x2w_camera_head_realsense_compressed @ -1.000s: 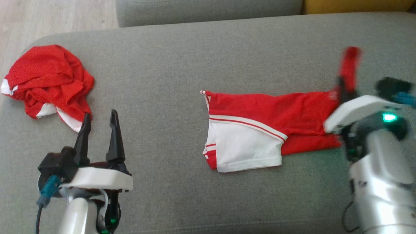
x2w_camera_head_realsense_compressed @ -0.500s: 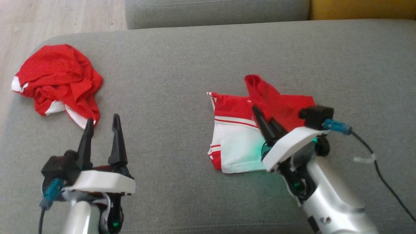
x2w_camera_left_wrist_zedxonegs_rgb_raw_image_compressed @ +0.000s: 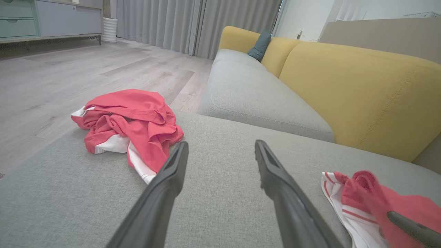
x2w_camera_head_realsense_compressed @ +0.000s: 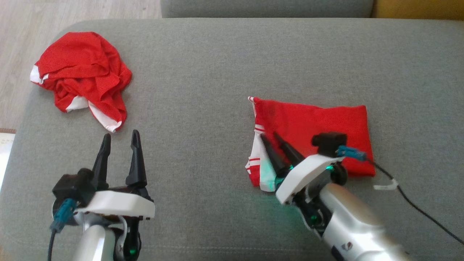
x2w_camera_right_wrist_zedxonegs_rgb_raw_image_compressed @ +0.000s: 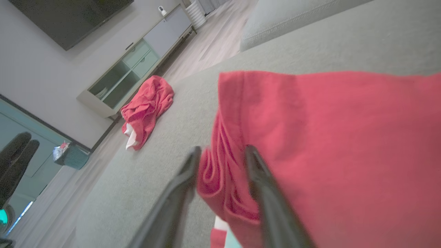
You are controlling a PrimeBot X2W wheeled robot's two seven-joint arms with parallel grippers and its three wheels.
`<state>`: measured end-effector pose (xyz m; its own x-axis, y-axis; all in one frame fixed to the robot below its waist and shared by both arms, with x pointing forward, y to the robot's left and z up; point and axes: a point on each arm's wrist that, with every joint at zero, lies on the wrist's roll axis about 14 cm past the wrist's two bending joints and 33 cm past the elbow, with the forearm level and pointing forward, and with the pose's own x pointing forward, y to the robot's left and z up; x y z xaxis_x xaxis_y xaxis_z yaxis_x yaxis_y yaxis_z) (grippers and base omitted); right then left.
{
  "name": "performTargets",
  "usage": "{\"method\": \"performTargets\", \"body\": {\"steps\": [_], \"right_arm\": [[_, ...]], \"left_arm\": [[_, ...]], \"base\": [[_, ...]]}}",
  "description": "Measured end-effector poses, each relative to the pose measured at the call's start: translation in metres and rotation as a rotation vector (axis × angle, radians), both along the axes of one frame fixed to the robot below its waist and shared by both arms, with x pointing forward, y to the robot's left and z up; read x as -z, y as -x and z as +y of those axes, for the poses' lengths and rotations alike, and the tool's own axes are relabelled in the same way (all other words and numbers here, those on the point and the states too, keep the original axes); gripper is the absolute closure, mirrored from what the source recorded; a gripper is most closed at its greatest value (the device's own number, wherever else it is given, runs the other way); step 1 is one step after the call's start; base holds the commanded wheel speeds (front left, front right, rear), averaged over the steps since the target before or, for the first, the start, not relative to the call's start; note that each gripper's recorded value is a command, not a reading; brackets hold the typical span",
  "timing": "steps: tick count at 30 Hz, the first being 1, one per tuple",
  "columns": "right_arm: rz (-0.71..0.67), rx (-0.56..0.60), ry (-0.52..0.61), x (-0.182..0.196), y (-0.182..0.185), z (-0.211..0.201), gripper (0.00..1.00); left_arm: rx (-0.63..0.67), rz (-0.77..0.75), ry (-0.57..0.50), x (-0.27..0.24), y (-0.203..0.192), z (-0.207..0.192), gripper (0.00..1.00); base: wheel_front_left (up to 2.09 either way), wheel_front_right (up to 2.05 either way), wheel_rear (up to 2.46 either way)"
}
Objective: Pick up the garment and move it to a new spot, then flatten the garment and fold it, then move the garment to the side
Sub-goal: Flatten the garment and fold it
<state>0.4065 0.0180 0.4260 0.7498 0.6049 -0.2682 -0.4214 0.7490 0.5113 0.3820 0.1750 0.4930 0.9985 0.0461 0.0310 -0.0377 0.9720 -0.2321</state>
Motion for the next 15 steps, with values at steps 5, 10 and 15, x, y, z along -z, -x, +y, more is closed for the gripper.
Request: {"method": "performTargets", "body": {"steps": [5, 10, 15], "right_arm": [[0.029, -0.054, -0.011, 0.007, 0.016, 0.014, 0.0], [-0.026, -0.047, -0.024, -0.009, 0.008, 0.014, 0.0], [-0.229, 0.004, 0.052, -0.053, -0.034, -0.007, 0.0]], "left_arm": [[-0.002, 0.015, -0.001, 0.005, 0.0, 0.001, 0.0], [0.014, 0.011, 0.002, 0.004, -0.002, -0.005, 0.0], [0.039, -0.009, 0.005, -0.002, -0.006, -0.013, 0.0]], "base": [[0.0, 0.0, 0.0], [0.0, 0.0, 0.0], [0.0, 0.0, 0.0]]}}
